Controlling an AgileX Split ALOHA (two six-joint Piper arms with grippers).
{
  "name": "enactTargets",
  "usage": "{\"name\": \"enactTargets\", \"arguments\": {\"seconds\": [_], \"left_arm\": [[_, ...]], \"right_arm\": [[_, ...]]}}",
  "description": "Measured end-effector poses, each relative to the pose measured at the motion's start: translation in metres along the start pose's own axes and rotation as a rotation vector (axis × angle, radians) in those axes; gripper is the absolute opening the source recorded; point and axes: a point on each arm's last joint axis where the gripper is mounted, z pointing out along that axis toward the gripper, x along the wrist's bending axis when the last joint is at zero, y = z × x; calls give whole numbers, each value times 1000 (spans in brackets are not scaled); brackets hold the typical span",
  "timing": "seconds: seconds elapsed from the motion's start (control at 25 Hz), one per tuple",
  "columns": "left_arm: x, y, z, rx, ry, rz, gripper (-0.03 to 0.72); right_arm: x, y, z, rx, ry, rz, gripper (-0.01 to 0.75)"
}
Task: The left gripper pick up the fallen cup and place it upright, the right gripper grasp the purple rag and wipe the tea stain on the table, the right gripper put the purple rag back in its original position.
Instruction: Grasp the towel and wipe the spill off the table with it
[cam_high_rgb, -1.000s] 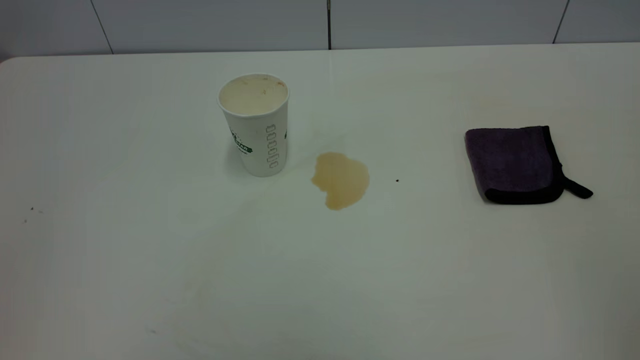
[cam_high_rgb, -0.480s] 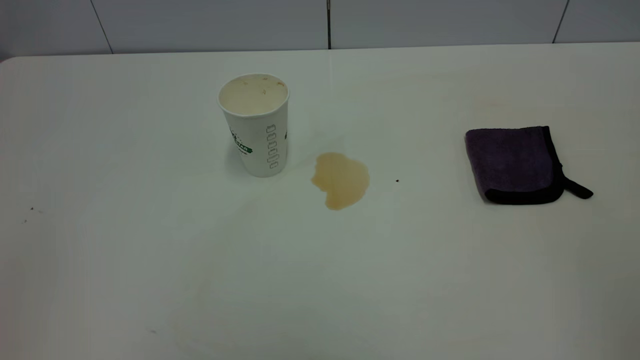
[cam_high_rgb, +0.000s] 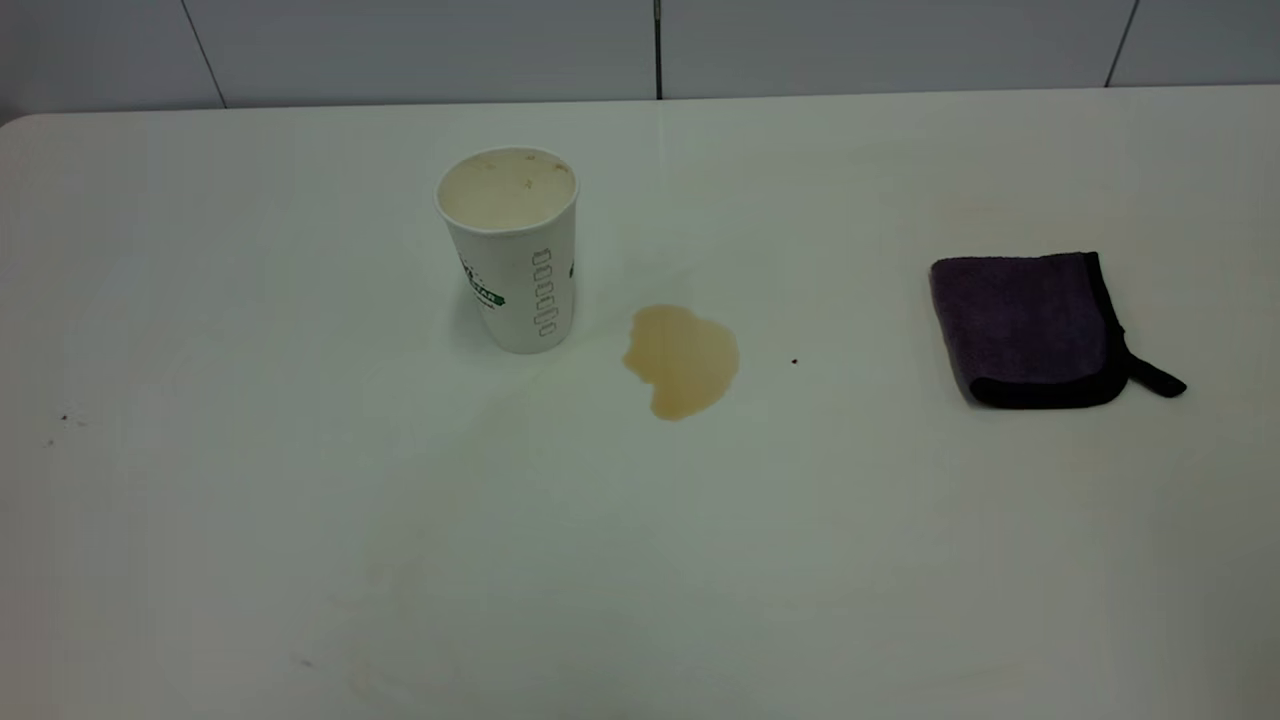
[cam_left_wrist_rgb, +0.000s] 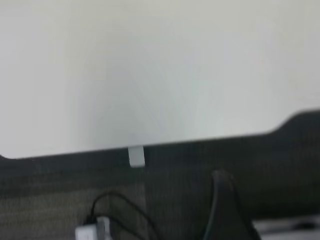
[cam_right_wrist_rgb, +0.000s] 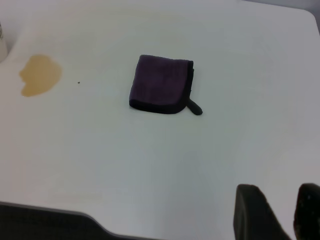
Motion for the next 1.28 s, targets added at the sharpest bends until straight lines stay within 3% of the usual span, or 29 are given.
{"name": "enactTargets", "arguments": {"seconds": [0.24,0.32,1.28], "left_arm": [[0,-24,-19,-208,46,-54,489],[-1,-29,-22,-234,48,-56,489],[-1,-30,-22,-235,47,-56,489]], "right_arm": [[0,0,0,0,0,0,239],[0,0,0,0,0,0,239],[0,0,0,0,1,2,239]]}}
